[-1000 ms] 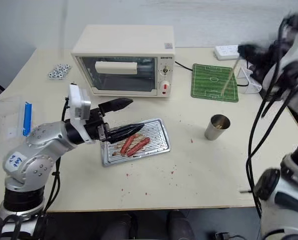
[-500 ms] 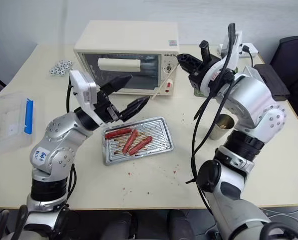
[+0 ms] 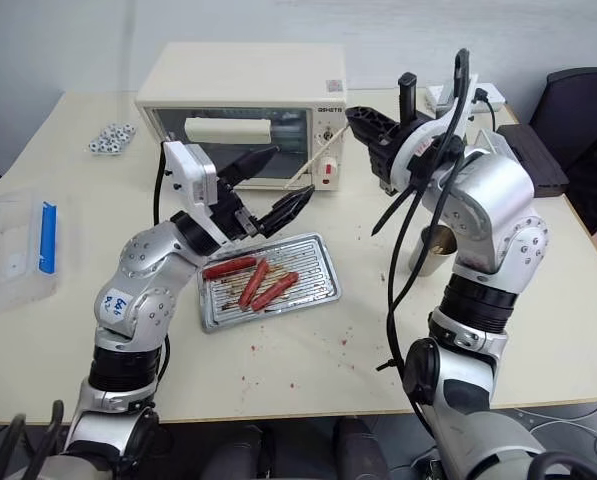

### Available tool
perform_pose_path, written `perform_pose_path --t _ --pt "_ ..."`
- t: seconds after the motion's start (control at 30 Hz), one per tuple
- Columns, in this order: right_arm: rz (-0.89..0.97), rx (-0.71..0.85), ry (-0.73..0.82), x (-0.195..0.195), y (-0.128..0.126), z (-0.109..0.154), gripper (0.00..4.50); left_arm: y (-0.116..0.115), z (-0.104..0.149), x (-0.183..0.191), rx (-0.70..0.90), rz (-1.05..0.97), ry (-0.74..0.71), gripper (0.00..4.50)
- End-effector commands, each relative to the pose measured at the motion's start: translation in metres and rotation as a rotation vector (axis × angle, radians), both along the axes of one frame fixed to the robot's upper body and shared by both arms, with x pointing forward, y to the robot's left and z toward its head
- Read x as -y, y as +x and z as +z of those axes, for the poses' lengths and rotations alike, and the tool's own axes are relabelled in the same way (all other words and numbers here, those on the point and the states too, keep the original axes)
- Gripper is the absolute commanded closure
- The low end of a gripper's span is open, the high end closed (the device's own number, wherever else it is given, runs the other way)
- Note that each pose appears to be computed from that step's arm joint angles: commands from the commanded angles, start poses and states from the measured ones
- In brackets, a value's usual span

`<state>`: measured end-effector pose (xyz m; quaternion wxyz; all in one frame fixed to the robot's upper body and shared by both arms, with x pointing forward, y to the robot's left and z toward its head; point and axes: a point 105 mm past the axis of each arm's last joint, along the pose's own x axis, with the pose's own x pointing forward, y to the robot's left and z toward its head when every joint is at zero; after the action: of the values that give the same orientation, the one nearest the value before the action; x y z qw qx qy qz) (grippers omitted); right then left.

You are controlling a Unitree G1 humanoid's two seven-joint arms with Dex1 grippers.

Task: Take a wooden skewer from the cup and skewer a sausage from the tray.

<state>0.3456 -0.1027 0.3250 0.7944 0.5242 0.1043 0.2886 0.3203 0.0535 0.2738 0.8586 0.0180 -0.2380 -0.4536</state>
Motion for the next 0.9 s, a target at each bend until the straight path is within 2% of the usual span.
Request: perform_pose_path --t 0.03,0.1,0.2,0.47,0.57,0.77,0.9 --pt "0.009 0.061 0.027 -0.0003 -0.0095 0.0130 4.50 -0.0029 0.0125 0.0016 0.052 0.000 -0.026 0.38" --pt "0.008 0.061 0.034 -0.0008 -0.0095 0.0139 4.50 0.0010 0.0139 0.0011 0.052 0.030 -0.029 0.81" --pt "0.009 0.063 0.041 -0.0022 -0.0099 0.0157 4.50 0.0029 0.0141 0.0023 0.039 0.044 -0.027 1.71" --pt "0.008 0.068 0.049 -0.0046 -0.0109 0.0181 4.50 -0.0003 0.0107 0.0069 0.027 0.036 -0.026 1.71" --pt "0.007 0.068 0.050 -0.0051 -0.0115 0.0182 4.50 -0.0038 0.0084 0.0087 0.025 0.008 -0.020 2.18" --pt "0.005 0.064 0.050 -0.0053 -0.0117 0.0173 4.50 -0.0023 0.0095 0.0078 0.021 0.020 -0.017 3.82" --pt "0.005 0.063 0.054 -0.0054 -0.0118 0.0170 4.50 -0.0012 0.0082 0.0089 0.019 0.024 -0.013 3.82"
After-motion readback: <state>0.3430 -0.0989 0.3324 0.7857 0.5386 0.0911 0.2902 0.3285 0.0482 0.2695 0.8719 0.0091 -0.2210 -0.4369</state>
